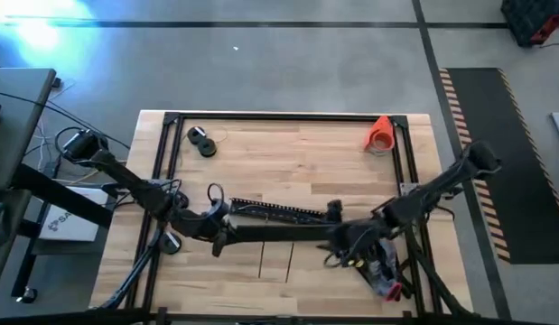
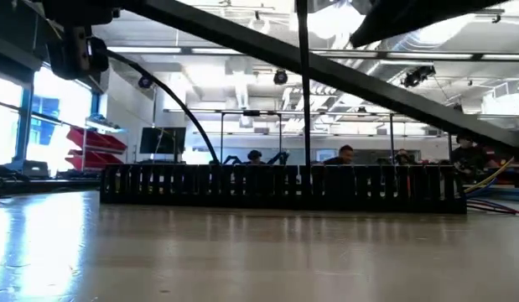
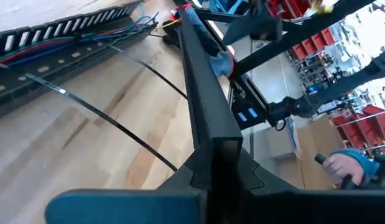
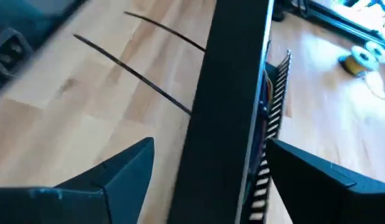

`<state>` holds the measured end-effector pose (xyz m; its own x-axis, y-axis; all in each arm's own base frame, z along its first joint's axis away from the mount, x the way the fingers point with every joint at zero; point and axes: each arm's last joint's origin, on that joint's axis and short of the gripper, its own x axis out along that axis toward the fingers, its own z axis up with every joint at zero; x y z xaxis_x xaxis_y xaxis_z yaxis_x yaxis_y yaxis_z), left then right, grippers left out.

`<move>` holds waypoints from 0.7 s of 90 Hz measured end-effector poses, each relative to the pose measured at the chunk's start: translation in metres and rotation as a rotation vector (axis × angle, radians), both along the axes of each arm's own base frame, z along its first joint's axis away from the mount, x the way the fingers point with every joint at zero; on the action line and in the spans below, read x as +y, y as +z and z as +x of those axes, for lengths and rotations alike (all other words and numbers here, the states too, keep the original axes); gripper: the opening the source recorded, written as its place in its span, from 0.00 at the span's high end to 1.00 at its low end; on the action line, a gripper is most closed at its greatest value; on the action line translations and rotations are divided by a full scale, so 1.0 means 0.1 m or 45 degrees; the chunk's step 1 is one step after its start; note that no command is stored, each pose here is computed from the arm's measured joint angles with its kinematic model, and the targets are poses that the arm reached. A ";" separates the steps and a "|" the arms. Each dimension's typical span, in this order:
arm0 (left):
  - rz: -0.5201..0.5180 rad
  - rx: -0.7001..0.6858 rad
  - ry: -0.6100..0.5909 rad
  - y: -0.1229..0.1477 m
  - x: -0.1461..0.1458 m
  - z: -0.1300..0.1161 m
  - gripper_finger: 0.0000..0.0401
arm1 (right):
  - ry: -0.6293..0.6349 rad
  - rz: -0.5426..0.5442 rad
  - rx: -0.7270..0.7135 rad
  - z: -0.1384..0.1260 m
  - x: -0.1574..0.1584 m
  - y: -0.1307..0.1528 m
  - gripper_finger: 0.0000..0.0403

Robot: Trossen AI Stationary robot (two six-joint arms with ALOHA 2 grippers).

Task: Ziptie cables
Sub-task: Close the black cable duct

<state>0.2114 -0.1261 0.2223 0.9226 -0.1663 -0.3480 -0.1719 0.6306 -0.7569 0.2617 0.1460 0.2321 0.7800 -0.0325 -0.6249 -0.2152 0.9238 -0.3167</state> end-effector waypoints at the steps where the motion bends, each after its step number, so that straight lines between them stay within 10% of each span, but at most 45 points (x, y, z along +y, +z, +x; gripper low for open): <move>1: 0.000 0.000 0.000 0.00 0.00 0.00 1.00 | -0.009 -0.013 0.001 0.02 0.01 -0.01 0.27; 63: 0.067 -0.012 -0.009 0.00 -0.03 -0.02 1.00 | -0.451 -0.309 0.224 0.36 0.30 -0.35 0.30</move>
